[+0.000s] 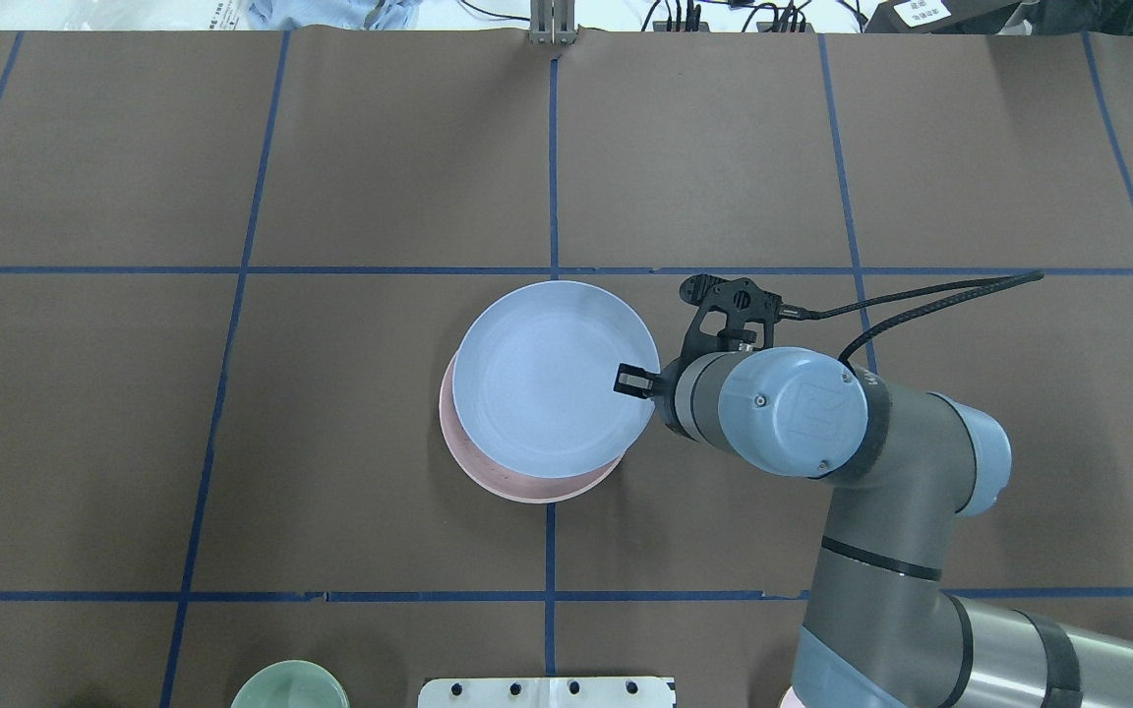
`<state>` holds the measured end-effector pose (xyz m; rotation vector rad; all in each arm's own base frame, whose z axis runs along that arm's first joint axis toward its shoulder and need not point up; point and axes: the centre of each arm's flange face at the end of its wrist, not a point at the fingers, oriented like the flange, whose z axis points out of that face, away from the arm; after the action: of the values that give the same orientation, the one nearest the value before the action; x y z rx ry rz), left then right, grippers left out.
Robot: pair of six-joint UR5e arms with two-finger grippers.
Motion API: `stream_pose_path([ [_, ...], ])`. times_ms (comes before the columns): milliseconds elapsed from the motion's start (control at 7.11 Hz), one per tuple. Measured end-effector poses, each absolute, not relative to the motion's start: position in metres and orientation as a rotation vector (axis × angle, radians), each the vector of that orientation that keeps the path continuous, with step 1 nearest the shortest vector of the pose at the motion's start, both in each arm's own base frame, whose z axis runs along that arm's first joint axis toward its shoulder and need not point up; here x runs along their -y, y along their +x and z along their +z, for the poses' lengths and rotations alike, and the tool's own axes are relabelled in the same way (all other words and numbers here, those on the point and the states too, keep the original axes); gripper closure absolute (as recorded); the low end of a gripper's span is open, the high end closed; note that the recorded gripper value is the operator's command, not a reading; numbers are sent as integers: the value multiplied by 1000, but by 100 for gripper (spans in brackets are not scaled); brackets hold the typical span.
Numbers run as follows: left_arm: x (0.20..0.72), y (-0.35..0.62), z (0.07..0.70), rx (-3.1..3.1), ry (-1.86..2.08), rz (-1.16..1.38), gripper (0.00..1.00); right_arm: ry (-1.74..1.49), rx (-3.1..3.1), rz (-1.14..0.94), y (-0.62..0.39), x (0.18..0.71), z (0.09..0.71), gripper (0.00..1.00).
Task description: Stack three plates with pink and blue
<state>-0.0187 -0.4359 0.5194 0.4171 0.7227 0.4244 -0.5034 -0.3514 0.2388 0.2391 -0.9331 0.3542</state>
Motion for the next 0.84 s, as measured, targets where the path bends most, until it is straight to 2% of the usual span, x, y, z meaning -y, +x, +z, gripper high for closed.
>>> stream_pose_path([
  [141,436,-18,519,-727,417,425,0,238,929,349,-514,351,236,0],
  [562,436,-18,519,-730,418,426,0,259,928,354,-526,358,223,0],
  [844,436,-18,522,-731,411,424,0,226,909,343,-477,416,232,0],
])
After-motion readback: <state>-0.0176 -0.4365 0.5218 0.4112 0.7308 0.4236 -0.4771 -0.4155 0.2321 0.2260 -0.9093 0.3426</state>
